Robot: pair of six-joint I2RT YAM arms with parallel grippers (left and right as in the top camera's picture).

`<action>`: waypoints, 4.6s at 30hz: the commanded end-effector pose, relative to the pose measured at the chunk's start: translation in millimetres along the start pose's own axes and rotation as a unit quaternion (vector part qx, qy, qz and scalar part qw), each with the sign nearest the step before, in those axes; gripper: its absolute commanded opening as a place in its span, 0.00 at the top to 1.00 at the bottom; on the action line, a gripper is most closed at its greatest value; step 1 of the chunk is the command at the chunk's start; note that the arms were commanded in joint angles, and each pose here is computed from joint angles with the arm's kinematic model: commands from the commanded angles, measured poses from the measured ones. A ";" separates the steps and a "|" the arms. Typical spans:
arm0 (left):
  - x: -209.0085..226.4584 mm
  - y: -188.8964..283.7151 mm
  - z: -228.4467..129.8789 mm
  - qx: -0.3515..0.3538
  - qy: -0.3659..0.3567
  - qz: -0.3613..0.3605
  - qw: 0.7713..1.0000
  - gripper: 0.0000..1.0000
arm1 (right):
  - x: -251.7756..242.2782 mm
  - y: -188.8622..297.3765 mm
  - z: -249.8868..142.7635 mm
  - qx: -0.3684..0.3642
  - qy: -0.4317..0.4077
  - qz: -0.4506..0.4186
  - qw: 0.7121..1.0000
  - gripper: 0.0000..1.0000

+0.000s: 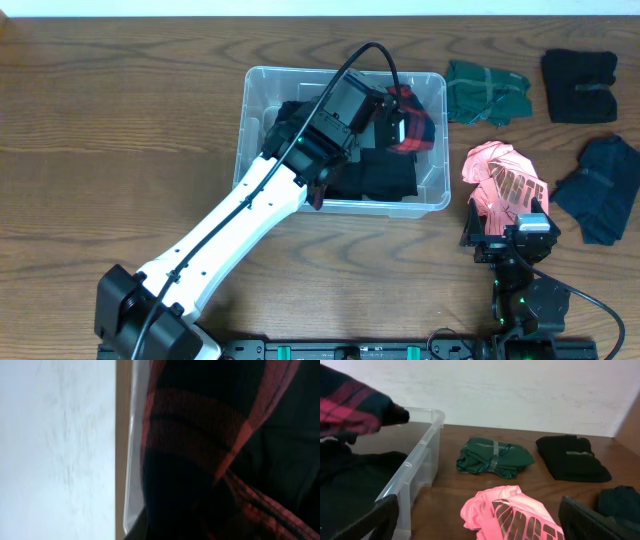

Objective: Pack container
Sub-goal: 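Carry the plaid shirt over the bin and lay it on the black garment, then release the plaid shirt and retract the left gripper to the left side, then grasp the pink printed shirt with the right gripper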

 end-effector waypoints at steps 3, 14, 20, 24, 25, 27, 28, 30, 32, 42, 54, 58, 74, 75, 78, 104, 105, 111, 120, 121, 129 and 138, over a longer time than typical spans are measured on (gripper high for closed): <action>5.0 2.9 0.1 -0.034 -0.099 0.000 0.994 0.94 | -0.6 0.2 -0.6 0.000 0.006 0.000 1.000 0.01; 16.2 -18.0 11.0 -0.043 -0.167 0.046 0.984 0.94 | -0.6 0.2 -0.6 0.000 0.006 0.000 1.000 0.01; 14.4 -34.7 -3.1 -0.024 -0.159 0.022 0.987 0.94 | -0.6 0.2 -0.6 0.000 0.006 0.000 1.000 0.01; 10.8 -40.9 -14.2 -0.015 -0.154 -0.002 0.988 0.94 | -0.6 0.2 -0.6 0.000 0.006 0.000 1.000 0.01; 9.1 -41.0 -14.0 -0.019 -0.155 -0.008 0.988 0.94 | -0.6 0.2 -0.6 0.000 0.006 0.000 1.000 0.01; 4.2 -40.6 -12.5 -0.034 -0.158 -0.025 0.987 0.94 | -0.6 0.2 -0.6 0.000 0.006 0.000 1.000 0.01; 1.7 -40.2 -11.4 -0.037 -0.160 -0.032 0.986 0.93 | -0.6 0.2 -0.6 0.000 0.006 0.000 1.000 0.01; -5.0 -38.8 -8.1 -0.045 -0.155 -0.051 0.986 0.78 | -0.6 0.2 -0.6 0.000 0.006 0.000 1.000 0.01; -11.4 -36.8 -1.9 -0.060 -0.137 -0.069 0.986 0.64 | -0.6 0.2 -0.6 0.000 0.006 0.000 1.000 0.01; -32.1 -22.2 28.1 -0.075 -0.017 -0.110 0.991 0.39 | -0.6 0.2 -0.6 0.000 0.006 0.000 1.000 0.01; -12.1 -1.5 11.2 -0.042 0.443 -0.098 0.890 0.80 | -0.6 0.2 -0.6 0.000 0.006 0.000 1.000 0.01; -10.5 -10.3 -5.5 -0.013 0.520 -0.098 0.848 0.94 | -0.6 0.2 -0.5 0.000 0.006 0.000 1.000 0.01; -75.5 -74.8 -17.7 0.135 0.568 -0.206 0.785 0.94 | -0.6 0.2 -0.6 0.000 0.006 0.000 1.000 0.01; -79.9 -82.2 -17.6 0.141 0.567 -0.209 0.784 0.94 | -0.6 0.2 -0.6 0.000 0.006 0.000 1.000 0.01; -92.9 -104.5 -19.5 0.168 0.557 -0.209 0.786 0.94 | -0.6 0.2 -0.6 0.000 0.006 0.000 1.000 0.01; -20.2 9.8 -57.0 0.061 0.608 -0.103 0.785 0.64 | -0.6 0.2 -0.6 0.000 0.006 0.000 1.000 0.01; -16.5 19.6 -61.8 0.053 0.613 -0.092 0.783 0.61 | -0.6 0.2 -0.6 0.000 0.006 0.000 1.000 0.01; -5.3 51.6 -117.8 0.073 0.655 -0.045 0.750 0.41 | -0.6 0.2 -0.6 0.000 0.006 0.000 1.000 0.01; -11.8 48.2 -223.1 0.172 0.742 0.001 0.648 0.02 | -0.6 0.2 -0.6 0.000 0.006 0.000 1.000 0.01; -12.8 46.9 -232.3 0.180 0.748 0.004 0.638 0.02 | -0.6 0.2 -0.5 0.000 0.006 0.000 1.000 0.01; -25.9 24.9 -278.1 0.190 0.794 -0.035 0.577 0.02 | -0.2 0.2 1.8 -0.008 0.006 0.001 1.000 0.01; -54.7 -21.8 -315.8 0.230 0.818 -0.101 0.517 0.02 | 4.9 8.7 51.0 -0.117 -0.148 0.030 0.982 0.01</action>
Point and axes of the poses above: each gripper's point midway between its finger pads, its own y axis back along the fingers, its own x axis along the line the jaws close on, z = x × y, the point moved 10 cm from there along y, back along the fingers, and after that the axes turned 9 degrees about -y, right-handed, at the moved point
